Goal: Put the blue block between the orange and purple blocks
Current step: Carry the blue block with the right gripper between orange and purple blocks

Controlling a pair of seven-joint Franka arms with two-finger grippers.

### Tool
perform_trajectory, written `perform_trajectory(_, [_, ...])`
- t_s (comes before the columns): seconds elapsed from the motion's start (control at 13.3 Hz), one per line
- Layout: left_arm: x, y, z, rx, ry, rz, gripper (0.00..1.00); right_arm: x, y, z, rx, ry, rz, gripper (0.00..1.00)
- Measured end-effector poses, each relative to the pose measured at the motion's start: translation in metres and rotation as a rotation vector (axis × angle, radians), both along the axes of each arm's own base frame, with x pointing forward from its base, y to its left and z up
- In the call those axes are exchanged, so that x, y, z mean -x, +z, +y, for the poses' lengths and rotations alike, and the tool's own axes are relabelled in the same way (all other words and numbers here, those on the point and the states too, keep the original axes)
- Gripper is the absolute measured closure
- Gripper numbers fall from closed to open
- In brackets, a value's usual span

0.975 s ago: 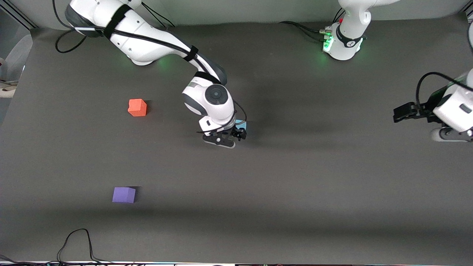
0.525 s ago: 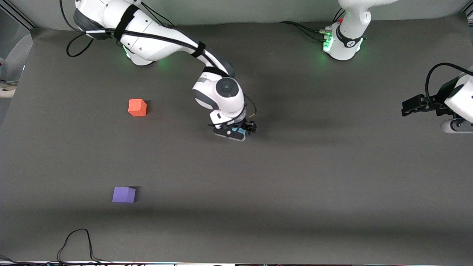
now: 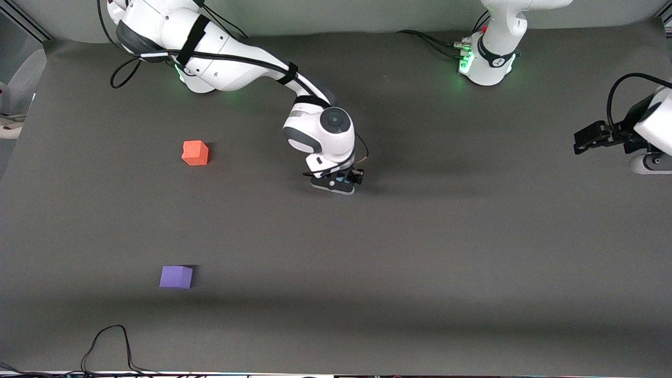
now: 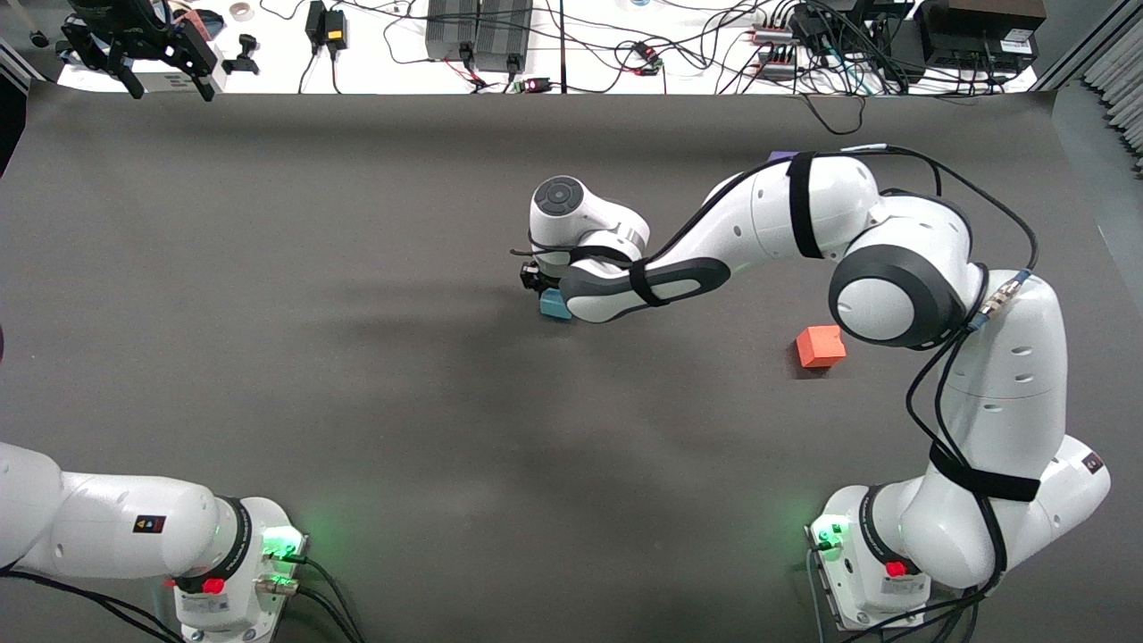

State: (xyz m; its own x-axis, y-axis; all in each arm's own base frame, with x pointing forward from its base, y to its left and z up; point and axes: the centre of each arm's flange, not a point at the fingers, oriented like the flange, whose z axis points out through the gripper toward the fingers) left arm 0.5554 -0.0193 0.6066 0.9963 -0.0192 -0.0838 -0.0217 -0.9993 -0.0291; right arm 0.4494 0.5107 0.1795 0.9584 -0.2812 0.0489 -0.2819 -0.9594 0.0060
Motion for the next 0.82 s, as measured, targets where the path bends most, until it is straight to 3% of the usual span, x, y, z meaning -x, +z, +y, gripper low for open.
perform_trajectory(0.3, [0.000,0.001,0.009,0.005,-0.042,0.001,0.00,-0.024,0.038,-0.028,0.094,0.016,0.001,0.43])
perform_trajectory(0.45, [0.000,0.001,0.010,0.006,-0.045,0.002,0.00,-0.039,0.069,-0.063,0.108,0.070,0.030,0.43])
perform_trajectory(0.67, [0.001,0.001,0.009,0.008,-0.048,0.001,0.00,-0.074,0.117,-0.166,0.078,0.130,0.105,0.43])
perform_trajectory(0.82, [0.001,0.001,0.007,0.011,-0.053,0.001,0.00,-0.092,0.147,-0.249,0.077,0.146,0.105,0.43])
